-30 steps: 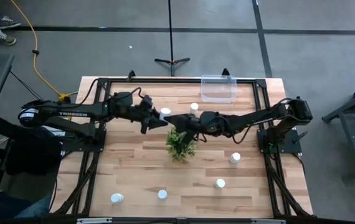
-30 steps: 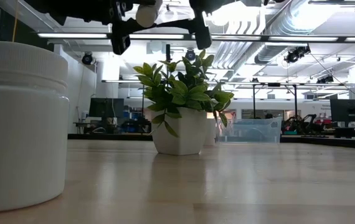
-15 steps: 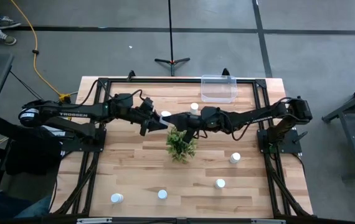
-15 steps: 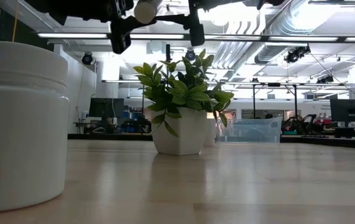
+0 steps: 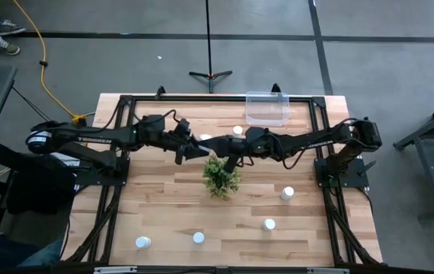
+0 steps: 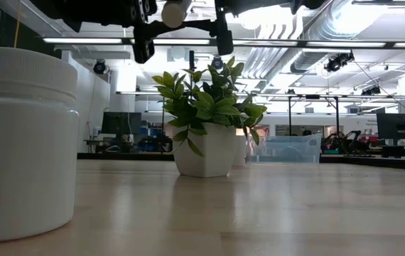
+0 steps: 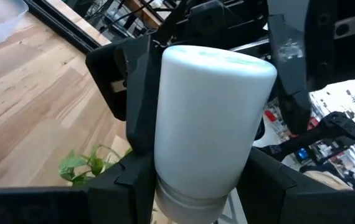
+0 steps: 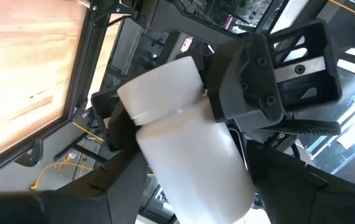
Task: Pick and place pill bottles into a basket
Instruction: Put the white pill bottle into the transparent bin
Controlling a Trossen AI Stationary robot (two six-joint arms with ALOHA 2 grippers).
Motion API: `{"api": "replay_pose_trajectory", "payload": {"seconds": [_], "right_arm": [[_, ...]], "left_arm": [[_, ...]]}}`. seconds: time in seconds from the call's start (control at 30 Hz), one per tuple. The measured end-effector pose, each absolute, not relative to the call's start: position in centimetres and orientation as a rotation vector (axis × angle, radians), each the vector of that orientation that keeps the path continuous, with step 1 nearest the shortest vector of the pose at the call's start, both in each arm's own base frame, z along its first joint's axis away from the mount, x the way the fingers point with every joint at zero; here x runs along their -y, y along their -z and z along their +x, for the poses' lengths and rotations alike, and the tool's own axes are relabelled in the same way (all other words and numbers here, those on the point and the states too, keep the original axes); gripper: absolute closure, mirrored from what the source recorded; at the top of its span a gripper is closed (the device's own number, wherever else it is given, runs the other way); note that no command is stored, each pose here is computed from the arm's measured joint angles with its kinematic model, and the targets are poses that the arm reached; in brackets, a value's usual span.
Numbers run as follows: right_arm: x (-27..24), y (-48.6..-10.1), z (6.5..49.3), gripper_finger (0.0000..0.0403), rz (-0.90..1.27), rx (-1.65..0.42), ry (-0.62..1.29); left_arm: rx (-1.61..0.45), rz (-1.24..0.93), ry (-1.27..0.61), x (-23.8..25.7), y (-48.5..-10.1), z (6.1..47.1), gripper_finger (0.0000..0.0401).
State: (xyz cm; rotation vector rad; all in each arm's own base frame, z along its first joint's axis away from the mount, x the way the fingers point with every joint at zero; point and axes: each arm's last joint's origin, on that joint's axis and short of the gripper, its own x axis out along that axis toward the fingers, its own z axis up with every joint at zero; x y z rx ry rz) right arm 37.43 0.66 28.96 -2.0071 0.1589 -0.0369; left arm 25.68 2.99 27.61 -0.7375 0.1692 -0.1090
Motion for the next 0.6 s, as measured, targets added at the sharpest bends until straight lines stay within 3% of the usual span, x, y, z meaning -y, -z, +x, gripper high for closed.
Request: {"api": "replay_pose_trajectory", "payload": {"seconds": [0.6], "right_arm": [[-0.73, -28.94, 37.42, 0.0144, -1.997, -0.191, 0.059]], "left_arm": [[-0.135, -0.735, 0.104, -3.07, -27.82, 25.82, 0.0191]]}}
